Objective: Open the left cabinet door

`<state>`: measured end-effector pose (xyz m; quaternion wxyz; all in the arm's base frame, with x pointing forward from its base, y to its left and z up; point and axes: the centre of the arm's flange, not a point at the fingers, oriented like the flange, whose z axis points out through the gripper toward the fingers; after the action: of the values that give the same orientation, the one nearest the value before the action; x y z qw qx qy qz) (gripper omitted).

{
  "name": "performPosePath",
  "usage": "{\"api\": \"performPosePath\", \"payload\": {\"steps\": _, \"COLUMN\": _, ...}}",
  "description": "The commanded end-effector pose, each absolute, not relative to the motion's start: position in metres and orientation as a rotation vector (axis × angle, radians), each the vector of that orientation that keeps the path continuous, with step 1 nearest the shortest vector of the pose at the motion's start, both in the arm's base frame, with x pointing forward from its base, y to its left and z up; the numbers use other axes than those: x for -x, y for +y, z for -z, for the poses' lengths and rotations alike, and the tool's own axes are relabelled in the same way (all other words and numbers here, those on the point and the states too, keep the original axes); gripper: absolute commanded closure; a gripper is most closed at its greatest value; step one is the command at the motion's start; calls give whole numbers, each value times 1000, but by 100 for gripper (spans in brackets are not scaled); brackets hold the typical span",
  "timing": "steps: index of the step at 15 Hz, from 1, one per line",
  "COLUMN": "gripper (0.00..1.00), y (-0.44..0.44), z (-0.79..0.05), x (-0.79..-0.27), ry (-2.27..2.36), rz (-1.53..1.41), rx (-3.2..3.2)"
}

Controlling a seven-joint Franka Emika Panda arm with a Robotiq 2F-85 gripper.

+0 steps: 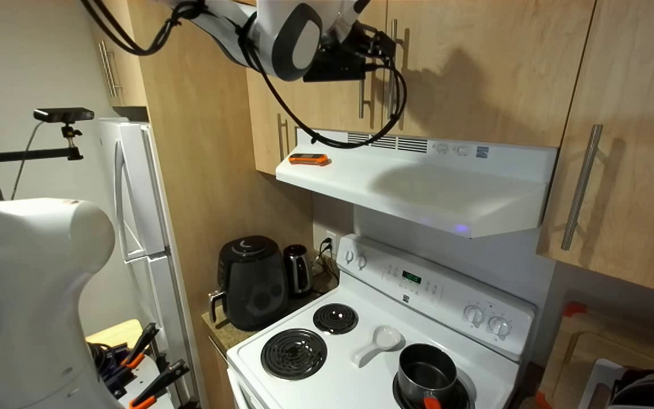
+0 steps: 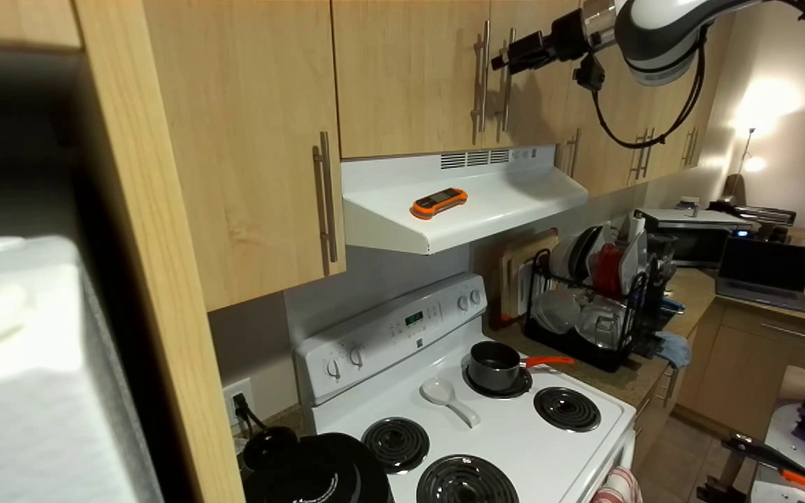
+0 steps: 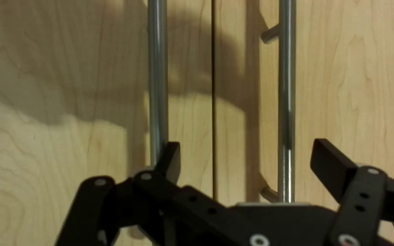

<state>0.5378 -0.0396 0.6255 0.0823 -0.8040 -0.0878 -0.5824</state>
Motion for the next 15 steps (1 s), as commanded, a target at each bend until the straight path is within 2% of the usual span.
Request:
{"api": "performPosePath", "payload": {"steps": 1, "gripper": 0, "y": -44, "z": -623, "x": -553, "ry": -215, "rz": 1724, "rx": 2415}}
{"api": "performPosePath", "payload": {"steps": 11, "gripper": 0, "y": -30, "z": -597, "x": -565, "ry": -278, "rz": 1574, "rx": 2434}}
{"api": "performPosePath", "payload": {"steps": 12, "gripper": 25, "y": -29, "z": -597, "x": -567, "ry": -281, "rz": 1577, "rx": 2432}}
{"api": "performPosePath", "payload": {"steps": 13, "gripper": 26, "y": -29, "z": -596, "x": -568, "ry": -286, "rz": 1582, "rx": 2432}}
{"api": "performPosePath", "payload": {"steps": 15, "gripper": 40, "y": -29, "z": -596, "x": -570, "ry": -290, "rz": 1586, "rx": 2429}}
